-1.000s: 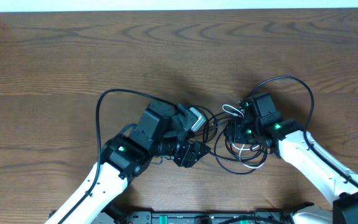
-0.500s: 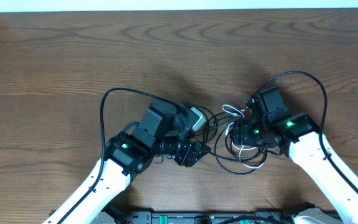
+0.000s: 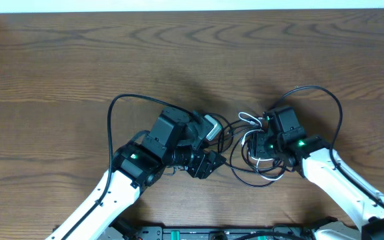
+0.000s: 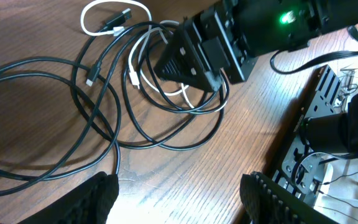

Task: Untangle cables

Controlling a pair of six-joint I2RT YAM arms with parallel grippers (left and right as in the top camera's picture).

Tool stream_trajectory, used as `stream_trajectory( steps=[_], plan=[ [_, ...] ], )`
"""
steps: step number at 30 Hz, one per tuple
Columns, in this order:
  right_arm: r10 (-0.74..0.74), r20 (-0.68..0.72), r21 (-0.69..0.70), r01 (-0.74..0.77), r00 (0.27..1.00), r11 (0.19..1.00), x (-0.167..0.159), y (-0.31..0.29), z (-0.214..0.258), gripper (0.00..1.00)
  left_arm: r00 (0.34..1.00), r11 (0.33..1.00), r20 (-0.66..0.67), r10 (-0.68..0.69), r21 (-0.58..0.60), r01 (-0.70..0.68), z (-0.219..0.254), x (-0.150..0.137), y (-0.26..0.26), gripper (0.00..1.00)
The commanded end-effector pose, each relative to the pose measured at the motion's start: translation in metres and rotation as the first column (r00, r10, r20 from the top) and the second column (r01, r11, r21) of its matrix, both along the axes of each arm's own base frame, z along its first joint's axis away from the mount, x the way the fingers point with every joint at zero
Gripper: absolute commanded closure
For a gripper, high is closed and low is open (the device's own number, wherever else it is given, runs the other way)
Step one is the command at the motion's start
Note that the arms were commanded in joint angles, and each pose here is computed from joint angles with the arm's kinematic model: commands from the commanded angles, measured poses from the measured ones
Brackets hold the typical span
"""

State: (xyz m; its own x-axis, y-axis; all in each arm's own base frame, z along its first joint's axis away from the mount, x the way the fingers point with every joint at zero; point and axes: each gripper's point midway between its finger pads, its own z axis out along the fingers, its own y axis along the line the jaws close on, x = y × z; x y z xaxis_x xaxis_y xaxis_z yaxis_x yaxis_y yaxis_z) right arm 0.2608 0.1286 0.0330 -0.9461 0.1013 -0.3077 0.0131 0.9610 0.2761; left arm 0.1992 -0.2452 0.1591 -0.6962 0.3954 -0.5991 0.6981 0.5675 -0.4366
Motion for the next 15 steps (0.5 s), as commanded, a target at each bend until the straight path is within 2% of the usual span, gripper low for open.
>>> stream_trajectory(
  steps=[1,4,7,9,15],
  plan=[
    [-0.011,-0.020,-0.019,0.011,1.000,1.000,-0.0033,-0.0043,-0.0097,0.39,1.000,1.000,-0.005,-0.002,0.006,0.002,-0.0033,-0.0012,0.0006,0.31],
    [-0.011,-0.020,-0.019,0.010,1.000,1.000,-0.0032,-0.0042,-0.0100,0.42,1.000,1.000,-0.008,0.001,0.006,-0.001,-0.0033,-0.0012,0.0006,0.32],
    [-0.010,-0.017,-0.018,0.010,1.000,1.000,-0.0026,-0.0040,-0.0098,0.59,1.000,1.000,-0.009,0.001,0.006,-0.001,-0.0034,-0.0014,0.0006,0.31],
    [-0.011,-0.015,-0.016,0.010,1.000,1.000,-0.0020,-0.0037,-0.0096,0.66,1.000,1.000,-0.010,0.001,0.006,-0.001,-0.0035,-0.0015,0.0007,0.32],
    [-0.015,-0.009,-0.025,0.014,1.000,1.000,-0.0011,-0.0053,-0.0104,0.67,1.000,1.000,-0.021,-0.007,-0.002,0.007,-0.0029,-0.0039,-0.0004,0.31]
  ],
)
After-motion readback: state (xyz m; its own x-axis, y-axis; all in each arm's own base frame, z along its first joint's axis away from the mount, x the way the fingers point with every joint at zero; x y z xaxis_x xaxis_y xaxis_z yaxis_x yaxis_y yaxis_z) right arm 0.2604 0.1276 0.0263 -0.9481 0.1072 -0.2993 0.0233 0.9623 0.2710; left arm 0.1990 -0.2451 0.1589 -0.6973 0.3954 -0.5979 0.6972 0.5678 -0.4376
